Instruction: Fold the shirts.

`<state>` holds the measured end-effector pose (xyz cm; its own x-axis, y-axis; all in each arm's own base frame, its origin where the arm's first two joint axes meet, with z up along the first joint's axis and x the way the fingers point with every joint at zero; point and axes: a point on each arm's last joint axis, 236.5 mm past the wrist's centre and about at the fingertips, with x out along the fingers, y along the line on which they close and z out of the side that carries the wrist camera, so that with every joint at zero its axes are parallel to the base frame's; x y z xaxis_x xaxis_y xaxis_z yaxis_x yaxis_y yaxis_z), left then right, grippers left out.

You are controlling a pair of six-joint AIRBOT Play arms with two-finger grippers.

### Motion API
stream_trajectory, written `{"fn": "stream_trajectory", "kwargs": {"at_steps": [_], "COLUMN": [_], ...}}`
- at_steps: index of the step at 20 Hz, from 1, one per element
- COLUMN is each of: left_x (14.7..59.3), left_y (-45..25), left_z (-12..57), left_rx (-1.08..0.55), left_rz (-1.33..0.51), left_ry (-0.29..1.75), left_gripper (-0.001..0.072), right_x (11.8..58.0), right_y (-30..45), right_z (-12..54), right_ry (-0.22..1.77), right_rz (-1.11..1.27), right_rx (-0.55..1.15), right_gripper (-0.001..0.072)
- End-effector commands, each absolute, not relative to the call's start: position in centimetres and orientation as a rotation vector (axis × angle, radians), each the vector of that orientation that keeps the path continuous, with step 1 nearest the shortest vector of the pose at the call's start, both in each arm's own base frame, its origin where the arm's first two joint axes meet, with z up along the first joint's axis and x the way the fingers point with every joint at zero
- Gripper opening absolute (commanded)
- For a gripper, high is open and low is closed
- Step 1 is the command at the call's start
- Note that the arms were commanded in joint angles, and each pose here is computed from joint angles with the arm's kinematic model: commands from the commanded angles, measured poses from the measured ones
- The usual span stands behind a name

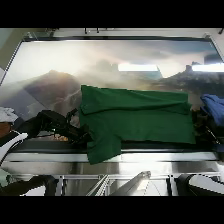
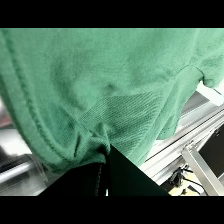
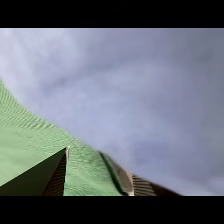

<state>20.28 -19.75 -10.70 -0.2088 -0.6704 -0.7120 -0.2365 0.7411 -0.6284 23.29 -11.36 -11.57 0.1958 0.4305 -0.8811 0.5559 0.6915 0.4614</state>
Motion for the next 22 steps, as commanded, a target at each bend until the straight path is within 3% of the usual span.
{"fn": "stream_trajectory", "kwargs": {"at_steps": [1,6,7,8,9,12,16,22], "left_x": [20.3,20.3,20.2,20.3,20.3,21.3,24.4,26.0], "left_y": [-19.7,-19.8,-19.9,-20.0,-20.0,-19.6,-17.6,-11.3], "left_z": [-10.7,-10.7,-10.5,-10.1,-9.3,-5.5,1.6,4.1], "left_rx": [-0.711,-0.699,-0.697,-0.691,-0.680,-0.675,-0.758,-0.891], "left_rz": [-0.466,-0.483,-0.503,-0.539,-0.587,-0.736,-0.874,-0.753], "left_ry": [1.778,1.772,1.770,1.761,1.762,1.741,1.534,1.394], "left_gripper": [0.0025,0.0025,0.0025,0.0025,0.0025,0.0025,0.0025,0.0024], "right_x": [22.3,22.9,23.1,23.5,24.1,24.4,25.3,26.5], "right_y": [-10.2,-4.8,-3.6,-2.6,-1.7,0.0,-0.6,-3.8], "right_z": [-12.6,-11.5,-11.0,-10.3,-9.4,-7.1,-4.1,-0.9], "right_ry": [1.475,1.534,1.534,1.518,1.494,1.458,1.394,1.243], "right_rz": [-0.082,0.115,0.165,0.221,0.269,0.383,0.410,0.334], "right_rx": [0.861,0.864,0.874,0.890,0.927,0.977,0.904,0.951], "right_gripper": [0.0484,0.0483,0.0413,0.0250,0.0140,0.0020,0.0018,0.0018]}}
